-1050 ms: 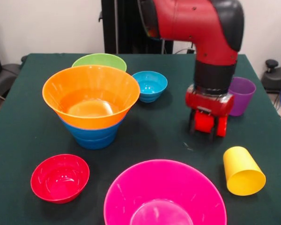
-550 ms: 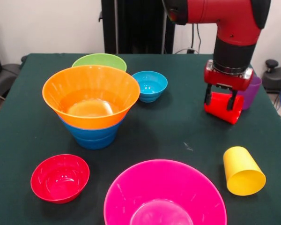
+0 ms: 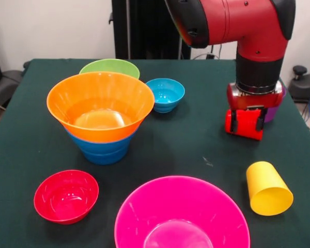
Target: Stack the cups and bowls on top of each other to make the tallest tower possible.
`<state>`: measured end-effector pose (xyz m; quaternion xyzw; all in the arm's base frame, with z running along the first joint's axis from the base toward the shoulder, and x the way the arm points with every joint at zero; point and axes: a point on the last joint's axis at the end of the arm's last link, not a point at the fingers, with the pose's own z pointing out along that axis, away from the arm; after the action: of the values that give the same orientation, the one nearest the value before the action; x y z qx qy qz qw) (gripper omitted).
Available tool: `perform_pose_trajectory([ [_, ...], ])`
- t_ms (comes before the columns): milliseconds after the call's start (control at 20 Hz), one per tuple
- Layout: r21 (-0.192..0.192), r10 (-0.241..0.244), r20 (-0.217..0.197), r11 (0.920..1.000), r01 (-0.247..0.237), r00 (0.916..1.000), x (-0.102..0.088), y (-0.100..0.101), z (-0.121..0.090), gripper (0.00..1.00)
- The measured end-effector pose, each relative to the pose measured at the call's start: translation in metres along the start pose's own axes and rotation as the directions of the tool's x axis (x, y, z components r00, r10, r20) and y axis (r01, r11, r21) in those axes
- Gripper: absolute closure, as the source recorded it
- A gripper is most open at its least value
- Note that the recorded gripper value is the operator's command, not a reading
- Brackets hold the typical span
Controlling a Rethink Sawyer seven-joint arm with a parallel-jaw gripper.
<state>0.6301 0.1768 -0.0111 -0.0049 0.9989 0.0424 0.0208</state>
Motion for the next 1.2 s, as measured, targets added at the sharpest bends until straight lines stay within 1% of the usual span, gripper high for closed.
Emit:
perform_pose_trajectory([
  [150,-0.01,-0.074,-0.005,0.9972,0.074,0.9973,-0.006,-0.002,0.002,0.0],
  [200,-0.014,-0.093,-0.006,0.9956,0.092,0.9957,-0.008,-0.001,0.002,0.0],
  [250,-0.016,-0.1,-0.006,0.9949,0.1,0.995,-0.009,-0.001,0.001,0.0],
  [300,-0.022,-0.117,-0.008,0.9929,0.117,0.9931,-0.011,0.0,0.001,0.0],
  [350,-0.034,-0.144,-0.009,0.989,0.144,0.9895,-0.015,0.003,-0.001,0.0],
  [450,-0.043,-0.156,-0.009,0.987,0.155,0.9878,-0.018,0.004,-0.002,0.0],
  [500,-0.059,-0.169,-0.008,0.984,0.168,0.9856,-0.022,0.008,-0.004,0.0],
  [750,-0.119,-0.188,-0.004,0.9753,0.186,0.9822,-0.032,0.012,-0.003,0.0],
  [800,-0.144,-0.2,-0.001,0.9696,0.198,0.9798,-0.036,0.01,0.001,0.0],
  [900,-0.171,-0.22,0.001,0.9611,0.217,0.9754,-0.041,0.005,0.007,0.0],
  [950,-0.195,-0.251,0.004,0.9493,0.247,0.968,-0.044,-0.003,0.015,0.0],
  [1050,-0.217,-0.287,0.009,0.9345,0.282,0.9579,-0.047,-0.013,0.025,0.0],
  [1150,-0.234,-0.324,0.013,0.9187,0.318,0.946,-0.048,-0.025,0.035,0.0],
  [1200,-0.239,-0.335,0.015,0.9135,0.329,0.942,-0.048,-0.03,0.039,0.0],
])
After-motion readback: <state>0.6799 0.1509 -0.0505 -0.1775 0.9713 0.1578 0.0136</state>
